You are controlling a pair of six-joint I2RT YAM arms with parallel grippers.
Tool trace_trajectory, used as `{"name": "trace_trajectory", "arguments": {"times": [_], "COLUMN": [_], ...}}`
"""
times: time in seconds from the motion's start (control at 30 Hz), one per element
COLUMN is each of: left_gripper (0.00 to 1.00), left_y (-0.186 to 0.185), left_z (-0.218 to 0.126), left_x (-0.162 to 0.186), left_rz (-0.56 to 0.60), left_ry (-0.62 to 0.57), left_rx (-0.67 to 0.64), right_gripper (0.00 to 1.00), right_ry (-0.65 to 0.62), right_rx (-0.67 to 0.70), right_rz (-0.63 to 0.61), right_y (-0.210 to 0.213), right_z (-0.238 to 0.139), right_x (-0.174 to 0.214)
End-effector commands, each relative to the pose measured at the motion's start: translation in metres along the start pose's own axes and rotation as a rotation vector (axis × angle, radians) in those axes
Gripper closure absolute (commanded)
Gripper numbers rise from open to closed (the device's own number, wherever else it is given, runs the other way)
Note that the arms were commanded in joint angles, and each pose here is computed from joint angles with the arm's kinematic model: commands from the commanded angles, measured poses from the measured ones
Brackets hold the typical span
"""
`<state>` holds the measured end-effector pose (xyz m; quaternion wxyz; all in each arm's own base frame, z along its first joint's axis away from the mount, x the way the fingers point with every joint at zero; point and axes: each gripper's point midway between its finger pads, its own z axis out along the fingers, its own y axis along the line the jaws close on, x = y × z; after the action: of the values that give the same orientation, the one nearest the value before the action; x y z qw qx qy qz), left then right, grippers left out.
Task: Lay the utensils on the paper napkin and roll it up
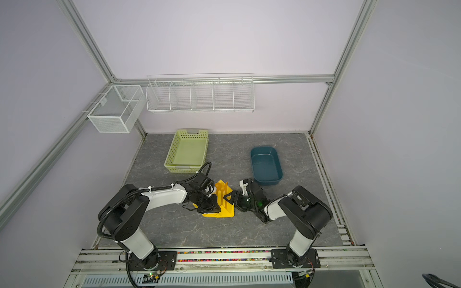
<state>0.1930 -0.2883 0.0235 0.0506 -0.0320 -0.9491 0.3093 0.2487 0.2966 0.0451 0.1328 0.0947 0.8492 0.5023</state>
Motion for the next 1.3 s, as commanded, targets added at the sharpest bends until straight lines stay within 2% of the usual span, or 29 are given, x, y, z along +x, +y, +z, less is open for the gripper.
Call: {"name": "trace_trajectory", "arguments": {"times": [0.0, 0.17, 0.4, 0.67, 0.93, 1.03, 1.17, 1.27], "left_gripper": [0.87, 0.87, 0.87, 0.87, 0.87, 0.87, 0.87, 0.87], "left_y": [0.011, 0.011, 0.012, 0.012, 0.012, 0.012, 0.012, 0.011], "left_z": [0.005, 0.005, 0.005, 0.005, 0.004, 0.004, 0.004, 0.004], "left_x": [0.005, 0.004, 0.005, 0.006, 0.005, 0.006, 0.006, 0.006], "left_rz": [-0.01, -0.009, -0.012, -0.011, -0.011, -0.009, -0.009, -0.008], "left_ry": [0.018, 0.018, 0.018, 0.022, 0.021, 0.023, 0.024, 0.023], "left_rx": [-0.05, -0.052, -0.054, -0.057, -0.059, -0.06, -0.062, -0.058], "right_gripper": [0.34, 0.34, 0.38, 0.41, 0.43, 0.45, 0.5, 0.55], "right_ry": [0.0, 0.04, 0.055, 0.115, 0.121, 0.094, 0.078, 0.097], "right_rx": [-0.02, -0.046, -0.003, -0.036, -0.019, 0.037, 0.266, 0.363], "right_rz": [-0.037, -0.067, -0.096, -0.09, -0.075, -0.087, -0.125, -0.153], "right_y": [0.004, 0.014, 0.013, 0.021, 0.019, 0.015, -0.005, -0.008], "right_z": [-0.008, -0.014, -0.025, -0.023, -0.025, -0.03, -0.045, -0.052], "right_x": [-0.003, 0.002, 0.008, 0.023, 0.031, 0.026, 0.017, 0.012]}}
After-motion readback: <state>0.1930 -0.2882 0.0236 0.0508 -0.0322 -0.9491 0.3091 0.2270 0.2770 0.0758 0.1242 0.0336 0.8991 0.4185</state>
